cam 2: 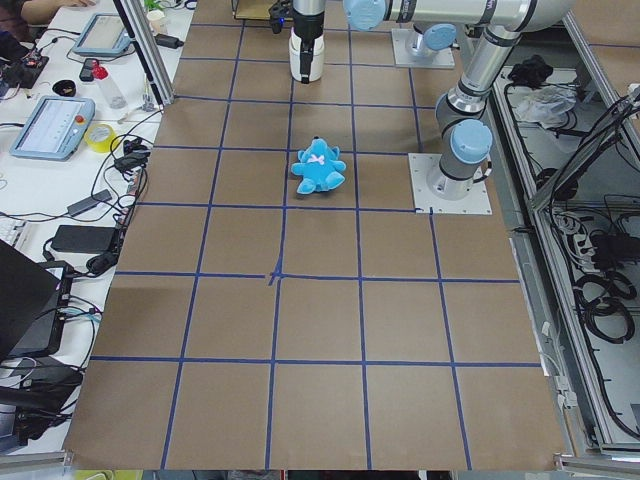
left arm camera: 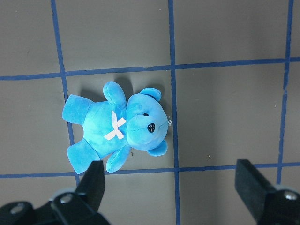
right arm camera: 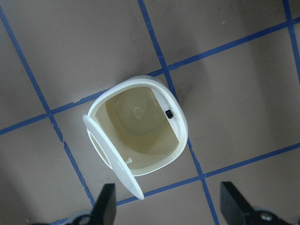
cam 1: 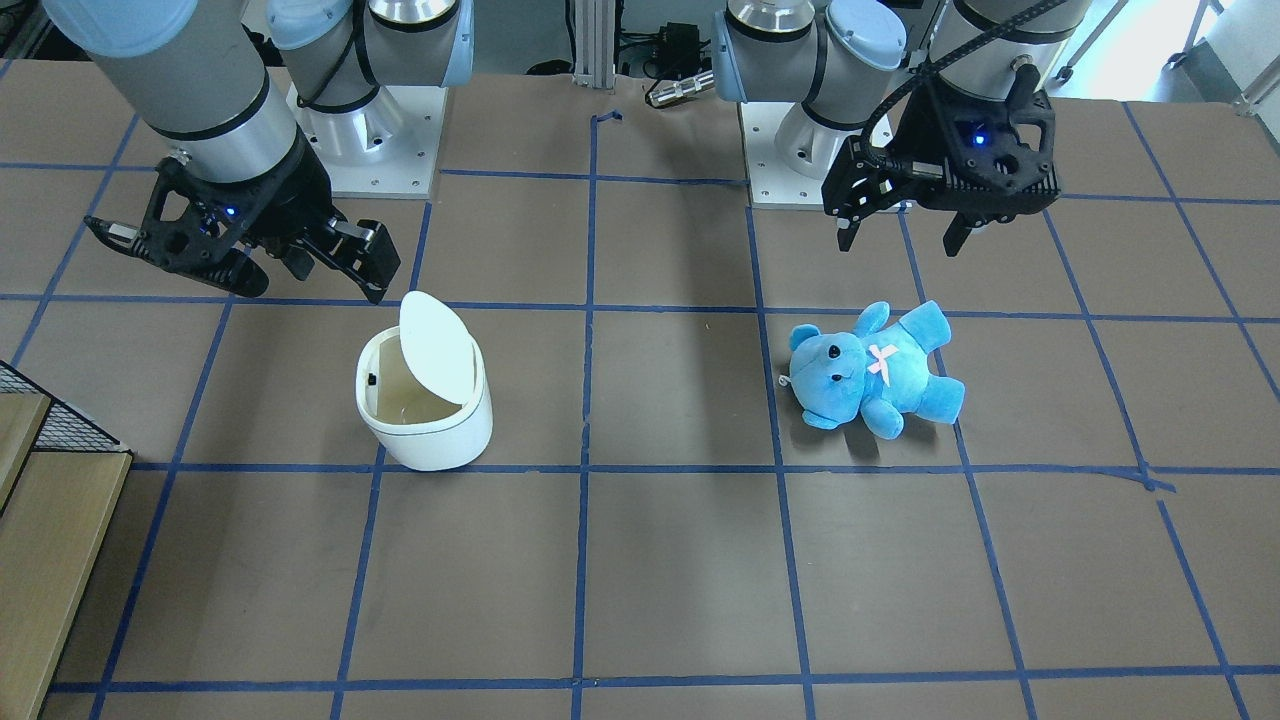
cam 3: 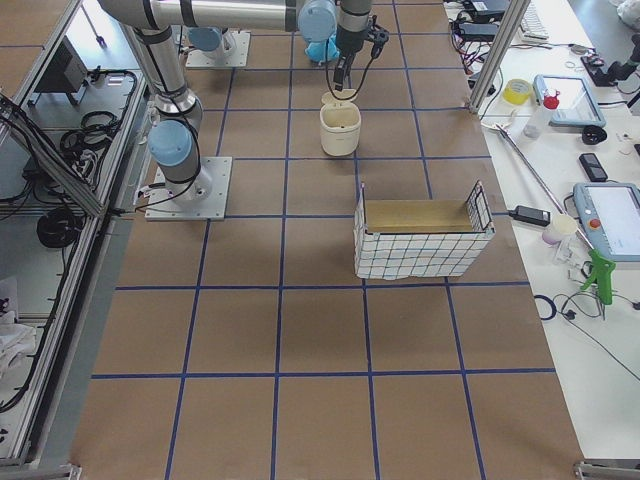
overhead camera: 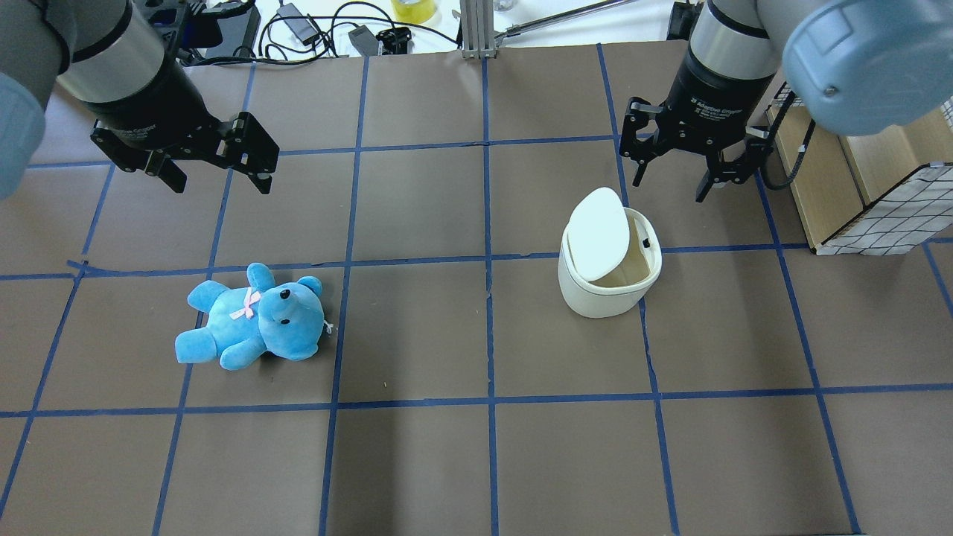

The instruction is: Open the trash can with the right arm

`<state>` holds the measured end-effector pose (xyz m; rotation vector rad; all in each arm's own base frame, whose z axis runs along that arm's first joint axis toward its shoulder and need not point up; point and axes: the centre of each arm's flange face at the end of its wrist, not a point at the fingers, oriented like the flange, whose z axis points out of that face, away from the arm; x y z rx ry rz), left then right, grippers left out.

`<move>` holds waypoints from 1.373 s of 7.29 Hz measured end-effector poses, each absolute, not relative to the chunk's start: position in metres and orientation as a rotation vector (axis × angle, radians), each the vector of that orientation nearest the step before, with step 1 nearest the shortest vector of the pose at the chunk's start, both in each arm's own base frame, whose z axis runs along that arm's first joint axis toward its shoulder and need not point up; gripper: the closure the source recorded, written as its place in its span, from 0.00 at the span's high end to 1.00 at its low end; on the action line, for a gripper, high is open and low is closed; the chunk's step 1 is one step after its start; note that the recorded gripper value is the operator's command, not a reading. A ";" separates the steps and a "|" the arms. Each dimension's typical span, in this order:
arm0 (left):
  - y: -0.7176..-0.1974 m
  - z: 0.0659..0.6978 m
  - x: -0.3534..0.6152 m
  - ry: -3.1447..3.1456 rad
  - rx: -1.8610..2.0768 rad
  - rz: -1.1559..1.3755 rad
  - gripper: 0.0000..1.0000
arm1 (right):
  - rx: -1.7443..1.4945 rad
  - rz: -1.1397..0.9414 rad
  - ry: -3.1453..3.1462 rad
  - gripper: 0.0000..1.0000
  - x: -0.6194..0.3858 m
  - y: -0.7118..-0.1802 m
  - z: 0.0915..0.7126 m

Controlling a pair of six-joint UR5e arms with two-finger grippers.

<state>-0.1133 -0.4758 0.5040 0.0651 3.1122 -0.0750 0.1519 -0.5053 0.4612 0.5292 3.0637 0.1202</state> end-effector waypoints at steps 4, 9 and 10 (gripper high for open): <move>-0.476 0.504 -0.113 3.112 0.064 -0.075 1.00 | 0.138 -0.003 3.105 1.00 0.150 -0.514 0.489; -0.476 0.504 -0.113 3.112 0.066 -0.075 1.00 | 0.095 -0.008 3.159 1.00 0.131 -0.520 0.492; -0.476 0.504 -0.113 3.112 0.066 -0.075 1.00 | 0.132 0.019 3.162 1.00 0.119 -0.521 0.497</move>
